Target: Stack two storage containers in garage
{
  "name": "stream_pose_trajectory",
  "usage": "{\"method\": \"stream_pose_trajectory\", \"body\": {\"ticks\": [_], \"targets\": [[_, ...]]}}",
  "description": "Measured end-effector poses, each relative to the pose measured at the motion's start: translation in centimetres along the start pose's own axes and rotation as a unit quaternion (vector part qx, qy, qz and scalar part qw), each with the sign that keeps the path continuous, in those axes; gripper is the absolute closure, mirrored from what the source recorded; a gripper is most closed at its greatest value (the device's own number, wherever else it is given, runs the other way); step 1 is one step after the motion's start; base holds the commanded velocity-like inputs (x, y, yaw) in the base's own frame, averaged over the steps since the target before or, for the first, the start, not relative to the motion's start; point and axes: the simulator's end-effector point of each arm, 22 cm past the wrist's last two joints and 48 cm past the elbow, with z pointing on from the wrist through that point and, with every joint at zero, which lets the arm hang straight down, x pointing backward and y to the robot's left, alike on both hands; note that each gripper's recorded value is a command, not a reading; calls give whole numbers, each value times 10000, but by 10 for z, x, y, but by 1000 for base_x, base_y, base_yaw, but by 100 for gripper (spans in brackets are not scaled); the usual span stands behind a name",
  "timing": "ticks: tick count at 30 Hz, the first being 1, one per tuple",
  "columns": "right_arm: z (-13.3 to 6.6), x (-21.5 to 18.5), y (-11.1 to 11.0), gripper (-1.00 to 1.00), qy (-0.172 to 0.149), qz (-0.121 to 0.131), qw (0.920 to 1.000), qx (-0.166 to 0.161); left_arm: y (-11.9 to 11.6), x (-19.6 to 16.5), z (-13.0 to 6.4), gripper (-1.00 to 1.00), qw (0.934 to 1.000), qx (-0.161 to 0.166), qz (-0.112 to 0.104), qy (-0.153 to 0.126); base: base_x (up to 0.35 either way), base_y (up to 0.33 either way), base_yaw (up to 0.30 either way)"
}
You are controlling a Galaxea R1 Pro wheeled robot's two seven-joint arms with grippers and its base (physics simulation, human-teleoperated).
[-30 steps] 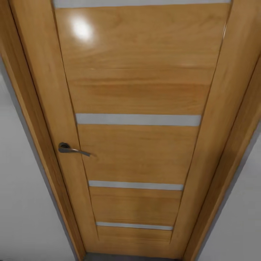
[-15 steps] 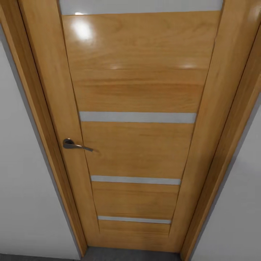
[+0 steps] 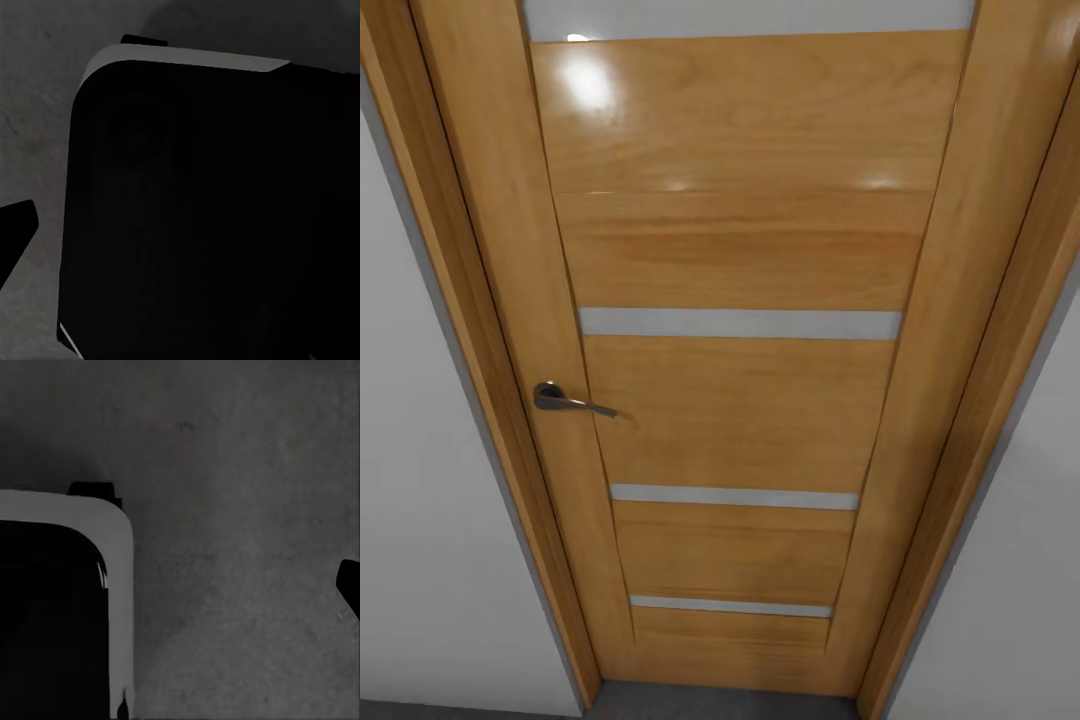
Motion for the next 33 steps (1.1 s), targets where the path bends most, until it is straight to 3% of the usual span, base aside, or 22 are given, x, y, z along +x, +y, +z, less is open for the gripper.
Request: {"method": "stream_pose_trajectory", "body": {"ticks": [5, 13, 21, 28, 33], "targets": [[2, -48, -18, -100, -282, 12, 9994, 201, 0, 0, 0, -100, 10000, 0, -2, 0, 0, 0, 0], [-9, -135, -15, -100, -1020, 11, 9946, 213, 0, 0, 0, -100, 10000, 0, 2, 0, 0, 0, 0], [-16, -163, 6, -100, -1301, 39, 9915, 69, 0, 0, 0, -100, 10000, 0, 3, 0, 0, 0, 0], [-19, -183, 41, -100, -1479, 73, 9886, -280, -2, -1, 0, -100, 10000, 24, 0, -5, 0, 0, 0], [-13, -158, 28, -100, -1246, 5, 9921, -171, -2, -1, 0, -100, 10000, 26, 0, -6, 0, 0, 0]]}}
